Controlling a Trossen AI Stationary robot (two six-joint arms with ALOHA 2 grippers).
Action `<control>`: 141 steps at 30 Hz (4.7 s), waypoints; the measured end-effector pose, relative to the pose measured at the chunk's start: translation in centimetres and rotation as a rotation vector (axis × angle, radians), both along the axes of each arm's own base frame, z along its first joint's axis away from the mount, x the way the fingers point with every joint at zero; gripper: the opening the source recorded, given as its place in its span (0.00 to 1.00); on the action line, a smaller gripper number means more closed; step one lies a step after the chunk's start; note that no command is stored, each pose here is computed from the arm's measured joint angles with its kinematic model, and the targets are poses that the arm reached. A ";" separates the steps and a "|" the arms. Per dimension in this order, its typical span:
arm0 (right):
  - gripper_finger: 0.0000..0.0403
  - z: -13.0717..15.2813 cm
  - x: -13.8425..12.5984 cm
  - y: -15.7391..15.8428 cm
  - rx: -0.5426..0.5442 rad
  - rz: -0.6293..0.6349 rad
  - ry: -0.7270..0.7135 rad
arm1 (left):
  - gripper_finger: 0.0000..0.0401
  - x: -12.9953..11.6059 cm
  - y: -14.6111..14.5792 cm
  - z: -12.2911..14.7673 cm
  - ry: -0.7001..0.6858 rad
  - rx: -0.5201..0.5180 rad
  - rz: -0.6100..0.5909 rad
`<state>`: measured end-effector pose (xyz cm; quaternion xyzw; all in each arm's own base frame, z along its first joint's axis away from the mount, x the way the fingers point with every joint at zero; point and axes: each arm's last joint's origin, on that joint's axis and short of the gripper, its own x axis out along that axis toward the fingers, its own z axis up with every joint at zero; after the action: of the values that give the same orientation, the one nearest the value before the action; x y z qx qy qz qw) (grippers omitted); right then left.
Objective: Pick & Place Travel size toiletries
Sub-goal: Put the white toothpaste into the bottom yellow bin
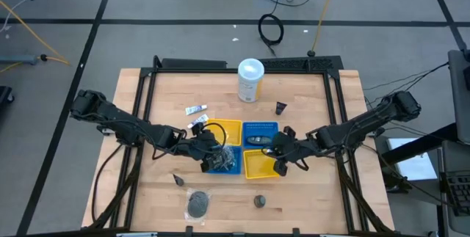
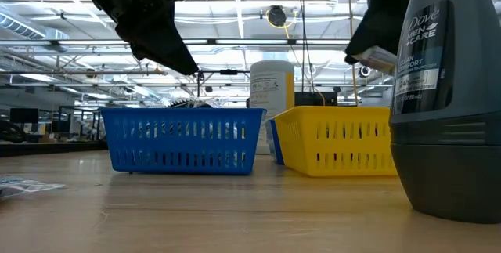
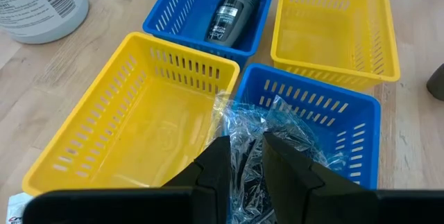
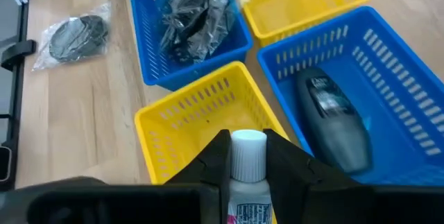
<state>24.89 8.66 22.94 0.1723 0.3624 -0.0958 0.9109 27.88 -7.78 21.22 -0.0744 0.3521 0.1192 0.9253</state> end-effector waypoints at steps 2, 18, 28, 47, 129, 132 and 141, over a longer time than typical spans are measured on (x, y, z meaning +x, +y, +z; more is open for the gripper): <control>0.14 -0.4 0.4 0.1 -0.011 0.010 0.001 | 0.20 0.0 0.0 0.0 0.000 0.000 0.000; 0.14 -2.4 2.9 1.2 -0.030 0.082 -0.056 | 0.20 0.0 0.0 0.0 -0.006 0.003 -0.003; 0.17 -2.9 3.2 1.3 -0.037 0.088 -0.044 | 0.20 0.1 0.0 0.1 -0.014 0.001 -0.002; 0.28 -2.9 3.2 1.3 -0.059 0.109 -0.043 | 0.20 0.1 0.0 0.1 -0.014 0.002 -0.002; 0.34 -2.5 3.6 1.5 -0.115 0.174 -0.104 | 0.43 -2.3 22.2 -6.1 0.437 -0.002 0.037; 0.34 -2.5 3.6 1.5 -0.116 0.174 -0.104 | 0.41 -2.3 22.2 -6.1 0.437 -0.001 0.035; 0.34 -2.5 3.6 1.5 -0.116 0.174 -0.104 | 0.38 -2.2 22.2 -6.9 0.459 -0.020 0.040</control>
<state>28.49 10.13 20.48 0.0922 0.3220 -0.0281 0.9418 25.68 14.45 14.36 -0.0613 0.5528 0.1480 0.8178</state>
